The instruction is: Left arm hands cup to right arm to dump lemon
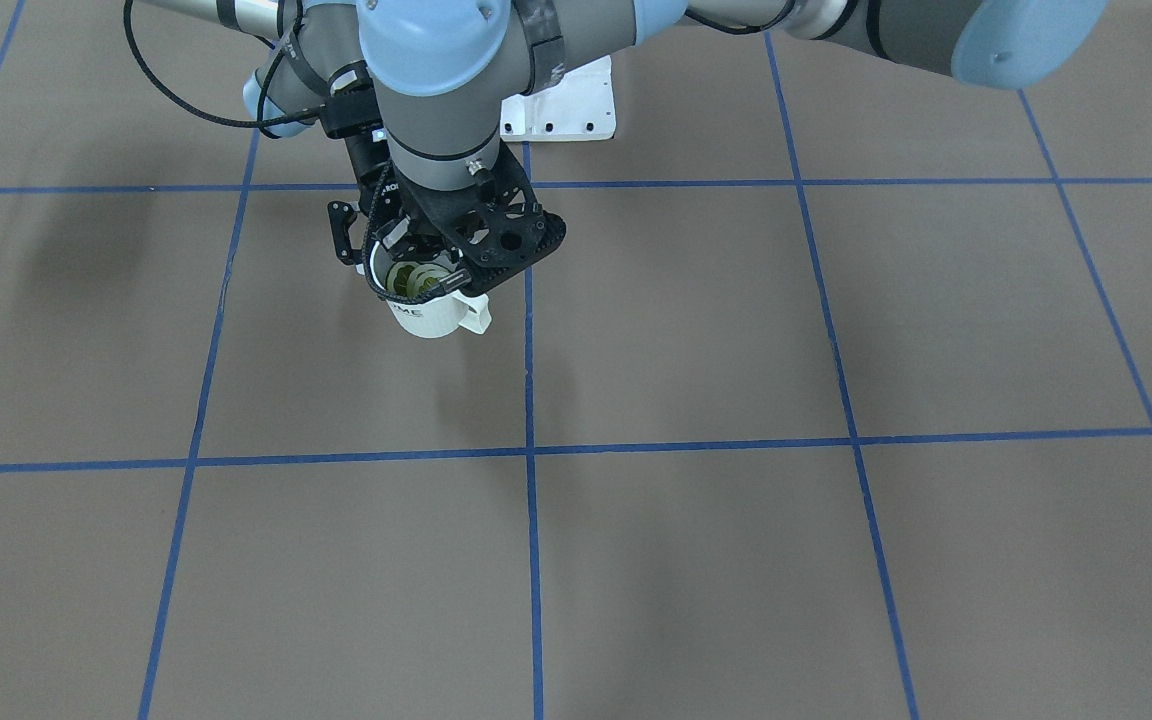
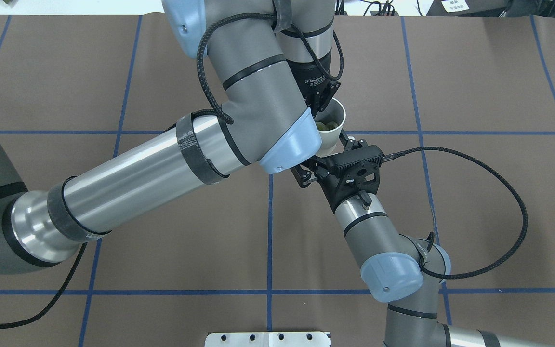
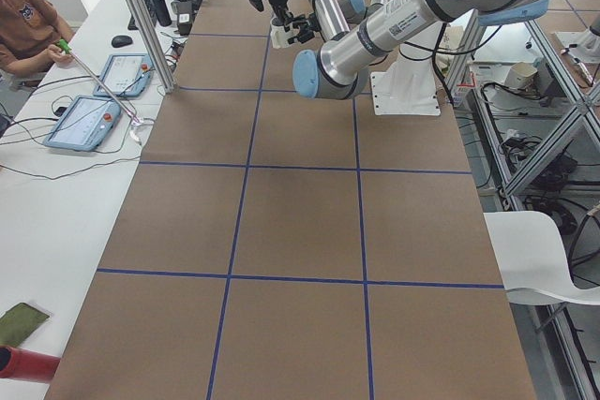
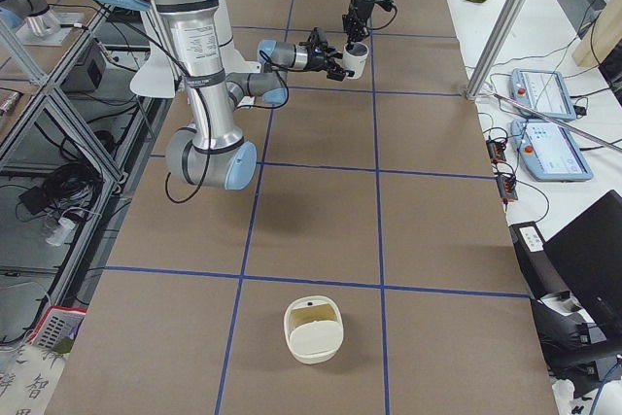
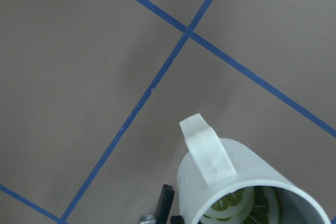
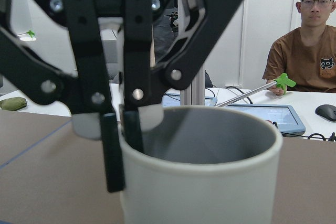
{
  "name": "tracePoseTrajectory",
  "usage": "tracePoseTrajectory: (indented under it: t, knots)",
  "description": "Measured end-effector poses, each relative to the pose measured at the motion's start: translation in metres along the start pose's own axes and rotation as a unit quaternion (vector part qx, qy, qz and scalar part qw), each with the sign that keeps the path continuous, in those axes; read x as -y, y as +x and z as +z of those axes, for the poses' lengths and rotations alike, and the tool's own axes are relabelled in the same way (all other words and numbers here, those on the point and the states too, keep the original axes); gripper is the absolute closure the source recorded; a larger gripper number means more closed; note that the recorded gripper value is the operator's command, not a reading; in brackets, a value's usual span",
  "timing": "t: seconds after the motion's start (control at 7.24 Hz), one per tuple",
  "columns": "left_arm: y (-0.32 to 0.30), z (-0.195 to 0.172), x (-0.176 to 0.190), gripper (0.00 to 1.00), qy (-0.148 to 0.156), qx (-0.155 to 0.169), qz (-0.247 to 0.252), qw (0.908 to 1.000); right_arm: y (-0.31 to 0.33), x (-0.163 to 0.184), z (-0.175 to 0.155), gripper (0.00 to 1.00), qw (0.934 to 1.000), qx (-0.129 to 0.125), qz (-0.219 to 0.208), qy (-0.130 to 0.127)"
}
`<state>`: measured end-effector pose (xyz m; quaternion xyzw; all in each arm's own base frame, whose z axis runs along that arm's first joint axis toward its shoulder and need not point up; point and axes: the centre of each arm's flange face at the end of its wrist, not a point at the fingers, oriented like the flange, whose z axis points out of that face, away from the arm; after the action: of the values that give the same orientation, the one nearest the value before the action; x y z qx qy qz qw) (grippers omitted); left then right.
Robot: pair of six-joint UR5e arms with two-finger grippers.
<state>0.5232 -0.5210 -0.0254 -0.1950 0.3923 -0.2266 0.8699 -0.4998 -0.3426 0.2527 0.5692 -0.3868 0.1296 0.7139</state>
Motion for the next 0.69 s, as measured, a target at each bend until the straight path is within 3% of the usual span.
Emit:
tracePoseTrajectory:
  t: [0.69]
  knots:
    - [-0.0013, 0.0009, -0.0076, 1.00, -0.003, -0.002, 0.005, 1.0000, 0.0043, 0.0031, 0.0038, 0.04, 1.0000, -0.005, -0.002, 0.004]
